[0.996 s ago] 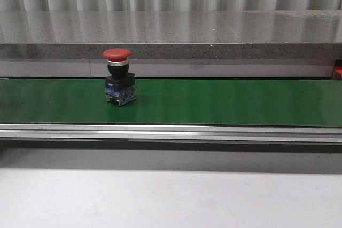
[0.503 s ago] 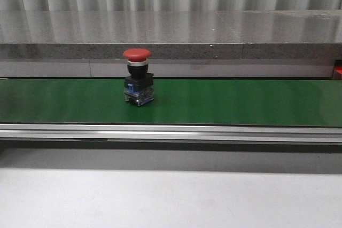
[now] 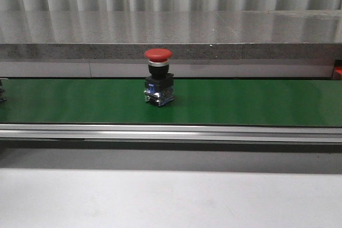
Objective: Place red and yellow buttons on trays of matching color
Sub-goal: 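Set the yellow button on the belt with the left gripper, then grasp the red button on the belt with the right gripper and lift it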
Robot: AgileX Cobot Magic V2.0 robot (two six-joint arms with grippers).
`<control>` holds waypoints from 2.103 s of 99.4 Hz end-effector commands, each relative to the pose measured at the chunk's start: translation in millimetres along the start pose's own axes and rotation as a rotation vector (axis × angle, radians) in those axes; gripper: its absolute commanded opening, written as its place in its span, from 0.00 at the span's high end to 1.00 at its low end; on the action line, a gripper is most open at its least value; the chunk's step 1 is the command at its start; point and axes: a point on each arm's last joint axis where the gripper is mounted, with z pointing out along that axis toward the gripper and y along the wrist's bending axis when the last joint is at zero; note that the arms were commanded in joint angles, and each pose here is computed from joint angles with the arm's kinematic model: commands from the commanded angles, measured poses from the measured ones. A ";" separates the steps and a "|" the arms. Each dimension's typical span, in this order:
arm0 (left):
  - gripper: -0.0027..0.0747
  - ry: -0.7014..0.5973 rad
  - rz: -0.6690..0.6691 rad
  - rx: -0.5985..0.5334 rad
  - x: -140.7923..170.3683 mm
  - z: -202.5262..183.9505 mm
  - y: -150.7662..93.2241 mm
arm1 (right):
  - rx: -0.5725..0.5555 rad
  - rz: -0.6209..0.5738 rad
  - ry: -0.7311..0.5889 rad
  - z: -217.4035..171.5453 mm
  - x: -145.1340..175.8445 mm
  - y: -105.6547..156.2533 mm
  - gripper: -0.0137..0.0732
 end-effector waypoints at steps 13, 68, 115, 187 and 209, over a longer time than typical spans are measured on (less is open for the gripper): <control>0.21 -0.156 -0.006 0.011 34.6 -34.4 -4.8 | 0.006 -0.008 -0.086 -9.0 -10.5 1.4 0.99; 0.99 -0.261 -0.001 0.008 87.2 -62.8 -6.7 | 0.008 -0.008 -0.091 -9.0 -11.0 1.2 0.99; 0.99 -0.253 -0.001 0.009 87.8 -62.7 -6.8 | -0.008 0.004 -0.084 -8.5 -10.6 2.5 0.33; 0.99 -0.256 -0.001 0.008 87.6 -62.7 -6.8 | -0.228 -0.140 0.070 82.8 -53.9 46.8 0.18; 0.99 -0.256 -0.001 0.008 87.6 -62.7 -6.8 | -0.250 -0.161 0.112 122.1 -67.7 60.0 0.18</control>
